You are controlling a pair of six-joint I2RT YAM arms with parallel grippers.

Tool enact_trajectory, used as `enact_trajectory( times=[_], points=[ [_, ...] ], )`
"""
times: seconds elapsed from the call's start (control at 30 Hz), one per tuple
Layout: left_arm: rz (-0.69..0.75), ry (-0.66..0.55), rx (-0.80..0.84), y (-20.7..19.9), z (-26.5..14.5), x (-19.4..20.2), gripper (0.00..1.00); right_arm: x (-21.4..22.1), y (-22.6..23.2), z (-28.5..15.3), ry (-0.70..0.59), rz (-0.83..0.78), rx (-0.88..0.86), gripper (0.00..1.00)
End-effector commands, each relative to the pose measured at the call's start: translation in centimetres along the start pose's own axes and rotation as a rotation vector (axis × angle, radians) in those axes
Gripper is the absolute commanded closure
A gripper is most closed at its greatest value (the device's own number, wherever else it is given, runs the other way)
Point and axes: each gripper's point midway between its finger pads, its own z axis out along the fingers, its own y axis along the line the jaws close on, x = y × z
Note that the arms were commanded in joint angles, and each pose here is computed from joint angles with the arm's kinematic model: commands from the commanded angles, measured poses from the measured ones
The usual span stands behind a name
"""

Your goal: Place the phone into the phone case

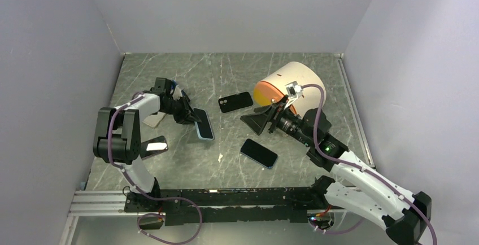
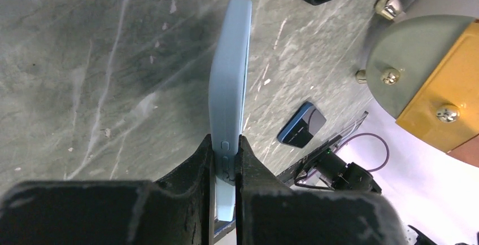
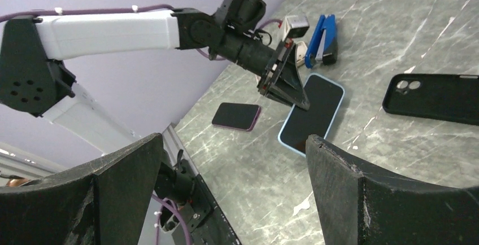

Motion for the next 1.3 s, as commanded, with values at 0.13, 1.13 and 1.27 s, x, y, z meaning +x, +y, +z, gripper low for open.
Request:
enact_trajectory(
  times=[0.13,1.13,1.27],
  points=[
    [0.013,0.063,0.002,-0.1,0.4,0.0,0.81,-0.9,0.1,-0.6,-0.038,-0.035,0.005,0.01],
    [0.278,-0.364,-0.192,-1.9,-12.5,1.2,0.06,3.2,-4.2,5.3,0.251,-0.461,0.155,0.33],
    [0.297,-0.449,-0.303,-0.1,-14.4,1.2,0.06,5.4,-5.3,7.2,0.369,-0.605,0.098,0.35]
  ],
)
